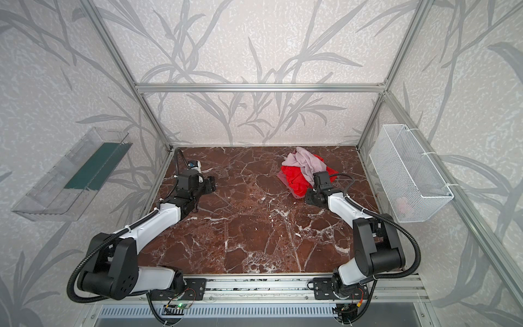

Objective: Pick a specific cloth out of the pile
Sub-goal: 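Reach the right gripper into the cloth pile and close on the pink shirt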

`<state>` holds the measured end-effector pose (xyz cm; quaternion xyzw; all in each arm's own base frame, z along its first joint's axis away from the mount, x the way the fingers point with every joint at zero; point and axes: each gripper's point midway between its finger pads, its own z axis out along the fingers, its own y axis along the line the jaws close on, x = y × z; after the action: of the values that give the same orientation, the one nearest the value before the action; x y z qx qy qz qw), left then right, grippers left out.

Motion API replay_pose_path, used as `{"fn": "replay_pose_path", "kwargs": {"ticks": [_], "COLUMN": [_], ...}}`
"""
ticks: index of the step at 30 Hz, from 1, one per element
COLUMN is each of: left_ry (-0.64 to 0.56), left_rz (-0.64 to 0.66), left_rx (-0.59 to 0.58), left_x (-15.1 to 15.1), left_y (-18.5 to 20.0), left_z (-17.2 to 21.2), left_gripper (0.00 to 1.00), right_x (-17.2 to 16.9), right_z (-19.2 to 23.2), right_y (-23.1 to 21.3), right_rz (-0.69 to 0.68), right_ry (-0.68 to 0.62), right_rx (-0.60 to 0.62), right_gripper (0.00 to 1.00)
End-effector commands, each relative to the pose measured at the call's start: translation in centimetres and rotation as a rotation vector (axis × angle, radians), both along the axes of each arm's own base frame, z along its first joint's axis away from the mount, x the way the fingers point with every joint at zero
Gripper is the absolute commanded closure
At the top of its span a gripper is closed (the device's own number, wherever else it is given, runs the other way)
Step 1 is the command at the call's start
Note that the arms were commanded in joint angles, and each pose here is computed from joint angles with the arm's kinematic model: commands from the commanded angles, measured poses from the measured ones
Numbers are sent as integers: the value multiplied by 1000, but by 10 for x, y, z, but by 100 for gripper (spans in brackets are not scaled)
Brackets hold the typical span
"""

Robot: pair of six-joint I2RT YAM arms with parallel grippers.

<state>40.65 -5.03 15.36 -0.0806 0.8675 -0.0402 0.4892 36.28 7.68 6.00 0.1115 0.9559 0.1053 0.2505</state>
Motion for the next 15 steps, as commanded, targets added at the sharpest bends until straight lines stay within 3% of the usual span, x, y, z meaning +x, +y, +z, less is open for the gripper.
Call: {"fn": "replay_pose_path", "kwargs": {"ticks": [1,15], "left_ry": [-8,7], "left_rz": [5,6], "left_rx": [6,23], "left_x": [6,11], "left_y": [-1,-1], "left_z": [5,1], "left_gripper": [27,27], "right_x": [12,38], "right_z": [-4,-8], "right_y": [0,4], "right_rz": [-22,-33], "right_ry": [-1,-25], "right_rx": [25,56], "right_gripper": [66,64]}}
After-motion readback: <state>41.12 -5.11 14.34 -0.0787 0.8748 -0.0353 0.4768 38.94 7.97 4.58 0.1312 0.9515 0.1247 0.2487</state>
